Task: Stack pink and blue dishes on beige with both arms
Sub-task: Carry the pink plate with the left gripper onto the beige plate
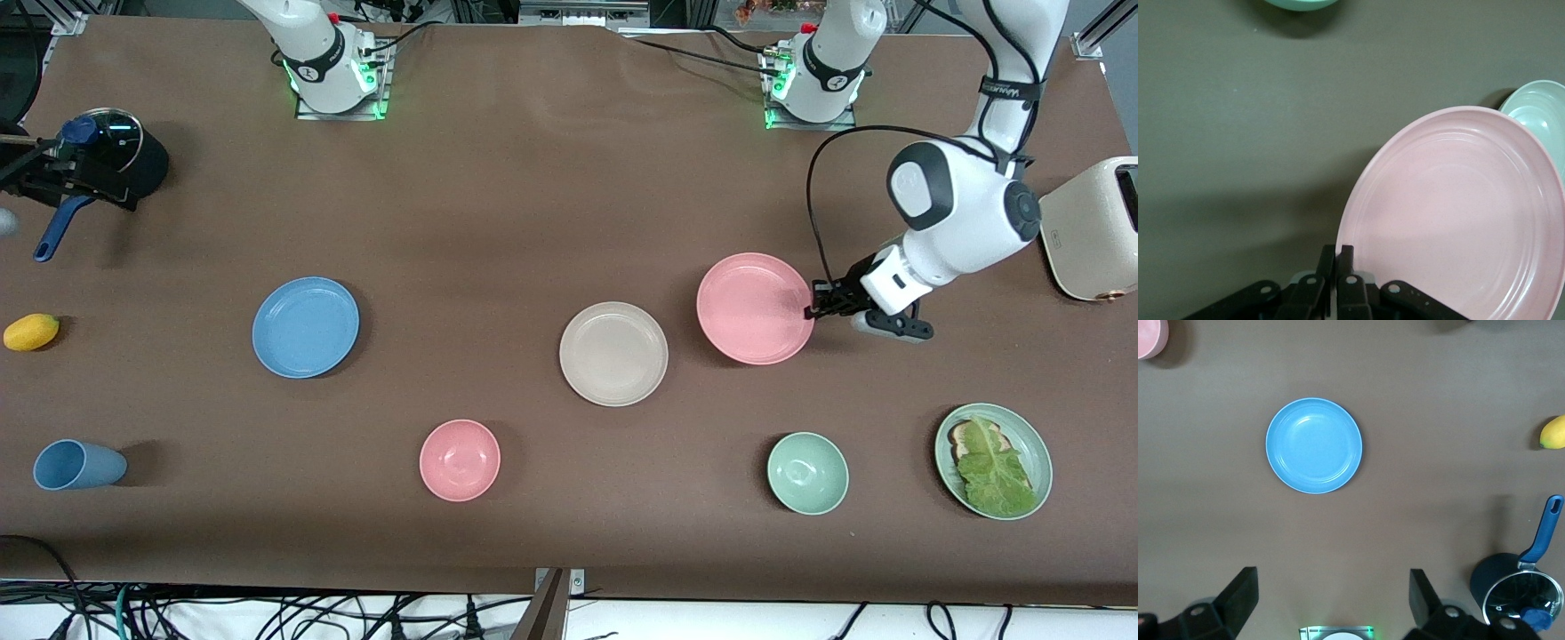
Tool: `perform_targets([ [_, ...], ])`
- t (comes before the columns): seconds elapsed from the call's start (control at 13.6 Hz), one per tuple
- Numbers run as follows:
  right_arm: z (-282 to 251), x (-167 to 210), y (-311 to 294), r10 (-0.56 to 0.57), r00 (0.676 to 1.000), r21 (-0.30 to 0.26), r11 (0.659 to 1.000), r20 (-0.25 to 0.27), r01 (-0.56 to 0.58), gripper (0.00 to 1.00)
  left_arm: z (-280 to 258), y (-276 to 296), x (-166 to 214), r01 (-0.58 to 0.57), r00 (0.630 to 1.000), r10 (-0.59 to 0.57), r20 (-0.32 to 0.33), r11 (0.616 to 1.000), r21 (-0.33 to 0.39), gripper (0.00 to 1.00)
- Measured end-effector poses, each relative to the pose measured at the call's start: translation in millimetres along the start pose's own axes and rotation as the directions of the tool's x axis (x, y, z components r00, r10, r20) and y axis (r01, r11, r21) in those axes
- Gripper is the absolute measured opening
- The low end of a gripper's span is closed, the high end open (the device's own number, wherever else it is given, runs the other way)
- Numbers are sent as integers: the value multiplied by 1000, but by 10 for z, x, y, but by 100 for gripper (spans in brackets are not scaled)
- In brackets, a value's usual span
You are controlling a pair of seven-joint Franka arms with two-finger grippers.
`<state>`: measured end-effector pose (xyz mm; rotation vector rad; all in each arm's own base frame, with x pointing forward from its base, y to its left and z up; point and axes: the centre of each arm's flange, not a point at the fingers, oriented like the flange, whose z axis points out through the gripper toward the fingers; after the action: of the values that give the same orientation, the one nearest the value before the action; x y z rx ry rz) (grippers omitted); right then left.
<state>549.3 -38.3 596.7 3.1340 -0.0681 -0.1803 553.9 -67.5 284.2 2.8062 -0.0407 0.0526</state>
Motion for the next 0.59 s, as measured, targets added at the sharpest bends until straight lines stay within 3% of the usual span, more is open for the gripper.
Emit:
perform_targets([
  [0.59,4,1,23,4,1000,0,1000,1,-4,100,631,1171,206,131,991,-133,34,990,41,5],
])
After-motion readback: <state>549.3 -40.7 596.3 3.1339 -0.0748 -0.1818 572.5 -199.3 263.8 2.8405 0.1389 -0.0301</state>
